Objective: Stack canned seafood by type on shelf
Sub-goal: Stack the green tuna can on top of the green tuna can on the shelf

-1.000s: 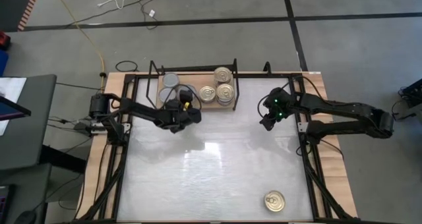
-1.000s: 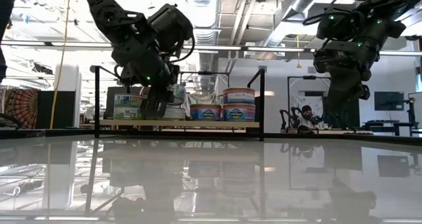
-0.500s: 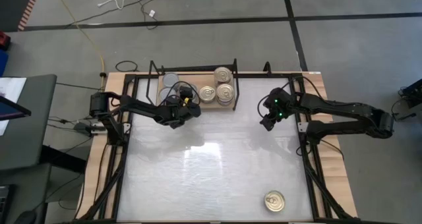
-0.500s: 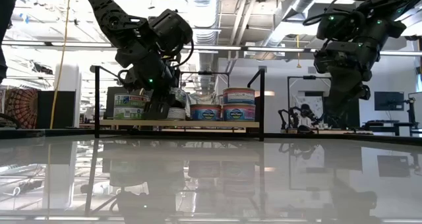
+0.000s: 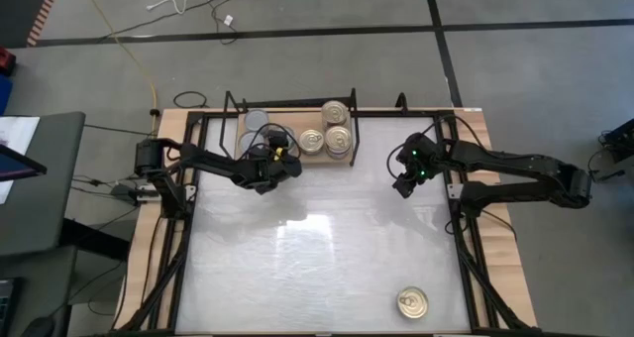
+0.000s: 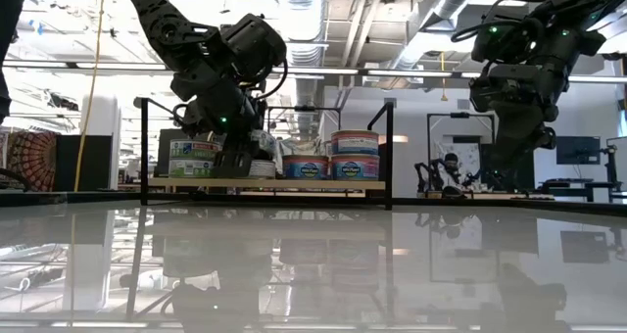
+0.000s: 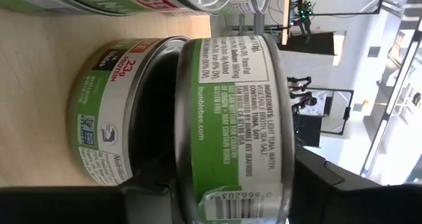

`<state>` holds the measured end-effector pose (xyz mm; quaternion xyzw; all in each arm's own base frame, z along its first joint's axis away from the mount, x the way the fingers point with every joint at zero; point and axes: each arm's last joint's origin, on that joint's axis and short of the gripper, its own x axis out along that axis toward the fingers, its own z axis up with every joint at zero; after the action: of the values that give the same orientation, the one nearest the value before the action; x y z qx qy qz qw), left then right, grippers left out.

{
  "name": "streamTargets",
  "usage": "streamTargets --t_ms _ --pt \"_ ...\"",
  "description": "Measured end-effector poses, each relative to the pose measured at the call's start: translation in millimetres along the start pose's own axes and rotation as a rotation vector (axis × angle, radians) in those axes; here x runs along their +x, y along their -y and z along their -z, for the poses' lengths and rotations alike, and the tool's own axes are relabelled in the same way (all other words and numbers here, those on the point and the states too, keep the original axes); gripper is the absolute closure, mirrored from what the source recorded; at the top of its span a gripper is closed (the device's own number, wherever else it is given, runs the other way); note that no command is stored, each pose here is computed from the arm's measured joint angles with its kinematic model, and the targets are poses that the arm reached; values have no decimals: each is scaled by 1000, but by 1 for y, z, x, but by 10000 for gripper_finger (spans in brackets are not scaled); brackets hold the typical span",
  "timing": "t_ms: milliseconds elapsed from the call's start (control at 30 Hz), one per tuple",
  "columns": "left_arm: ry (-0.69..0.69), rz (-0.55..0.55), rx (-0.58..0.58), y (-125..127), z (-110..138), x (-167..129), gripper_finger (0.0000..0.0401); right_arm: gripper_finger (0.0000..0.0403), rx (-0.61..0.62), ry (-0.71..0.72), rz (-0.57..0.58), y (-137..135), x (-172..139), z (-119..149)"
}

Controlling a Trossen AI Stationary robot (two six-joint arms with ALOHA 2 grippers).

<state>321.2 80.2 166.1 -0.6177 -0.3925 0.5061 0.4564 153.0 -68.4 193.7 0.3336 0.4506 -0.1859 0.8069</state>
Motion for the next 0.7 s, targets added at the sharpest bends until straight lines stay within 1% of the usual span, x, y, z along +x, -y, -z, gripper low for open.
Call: streamTargets --t_ms 200,300,533,700 --pt "-3 -2 -1 0 0 0 184 262 1 -4 2 0 0 0" --pt "-6 -4 -19 0 0 0 167 262 1 -5 2 0 0 0" --pt "-28 17 -69 4 4 0 160 262 1 -5 2 0 0 0" --pt "-55 -13 -55 2 4 0 161 262 4 -15 6 1 0 2"
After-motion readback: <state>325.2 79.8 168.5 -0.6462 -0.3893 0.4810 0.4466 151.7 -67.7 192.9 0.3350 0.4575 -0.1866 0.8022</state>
